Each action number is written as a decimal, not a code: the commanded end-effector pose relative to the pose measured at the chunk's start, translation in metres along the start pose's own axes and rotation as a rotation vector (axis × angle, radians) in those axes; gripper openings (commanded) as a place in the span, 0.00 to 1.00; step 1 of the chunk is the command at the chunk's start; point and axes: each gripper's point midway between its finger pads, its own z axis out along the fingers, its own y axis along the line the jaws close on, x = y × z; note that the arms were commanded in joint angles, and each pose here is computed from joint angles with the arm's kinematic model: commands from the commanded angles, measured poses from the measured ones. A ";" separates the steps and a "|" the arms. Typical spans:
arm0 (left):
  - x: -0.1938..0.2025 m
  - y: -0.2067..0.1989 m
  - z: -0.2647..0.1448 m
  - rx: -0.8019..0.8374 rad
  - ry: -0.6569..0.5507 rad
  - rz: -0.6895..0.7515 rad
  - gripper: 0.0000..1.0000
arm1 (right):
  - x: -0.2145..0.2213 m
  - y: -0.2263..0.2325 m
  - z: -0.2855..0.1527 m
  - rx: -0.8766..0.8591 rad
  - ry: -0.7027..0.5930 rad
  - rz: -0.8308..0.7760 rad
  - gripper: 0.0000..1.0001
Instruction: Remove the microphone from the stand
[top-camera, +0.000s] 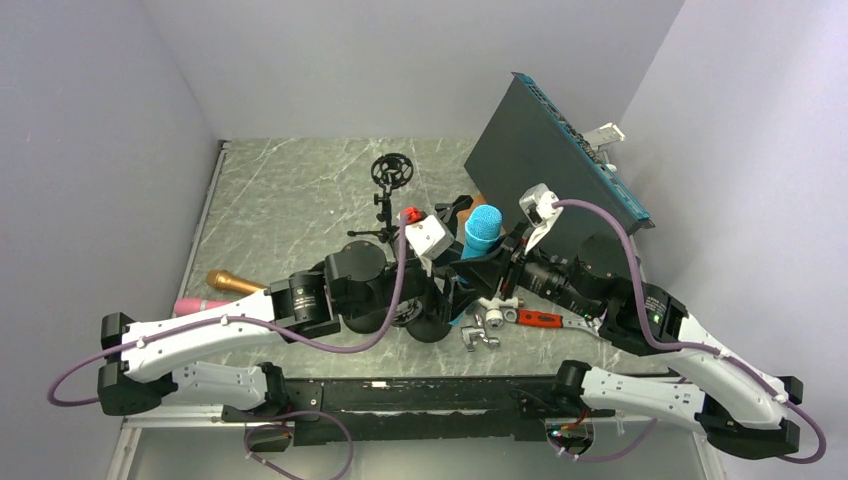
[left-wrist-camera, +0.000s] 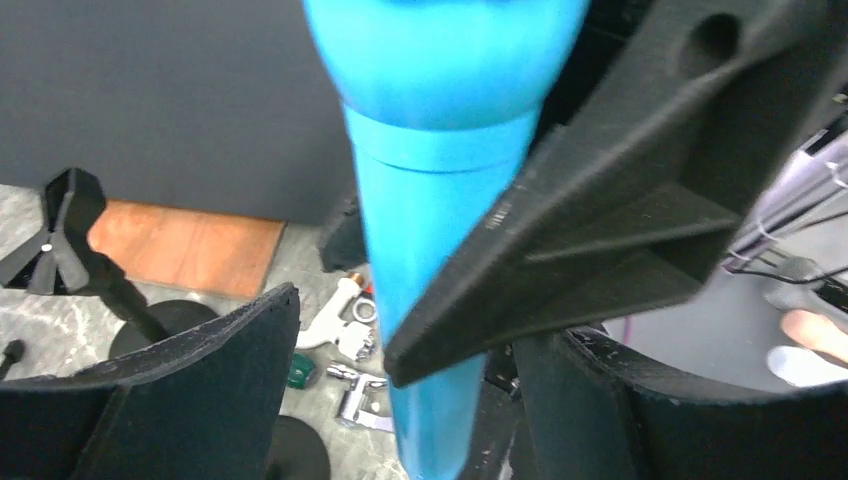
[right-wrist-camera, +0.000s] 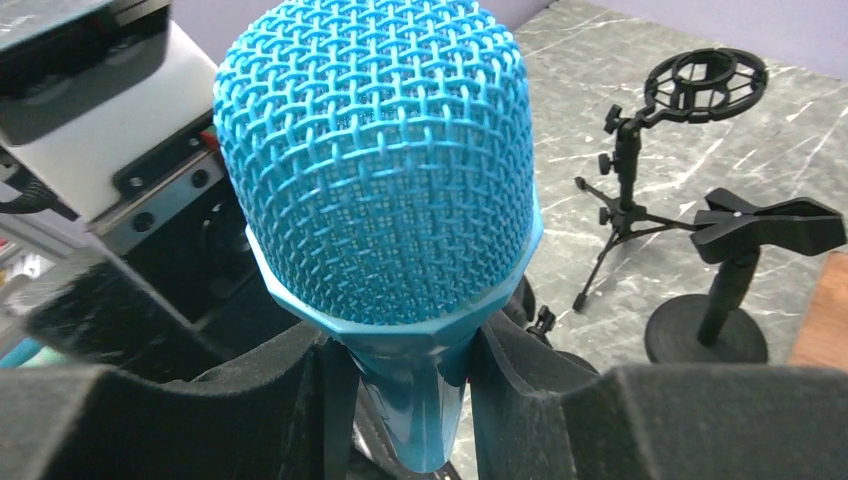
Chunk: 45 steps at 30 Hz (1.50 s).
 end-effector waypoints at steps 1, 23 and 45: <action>-0.023 0.010 0.004 -0.087 -0.074 0.023 0.79 | -0.014 0.018 -0.007 -0.084 -0.057 0.073 0.00; -0.021 0.006 0.011 -0.065 0.016 0.122 0.00 | -0.017 0.002 -0.027 -0.014 -0.092 0.068 0.76; -0.052 0.185 -0.166 -0.874 -0.329 -0.439 0.00 | -0.024 -0.024 -0.040 0.112 -0.146 0.007 1.00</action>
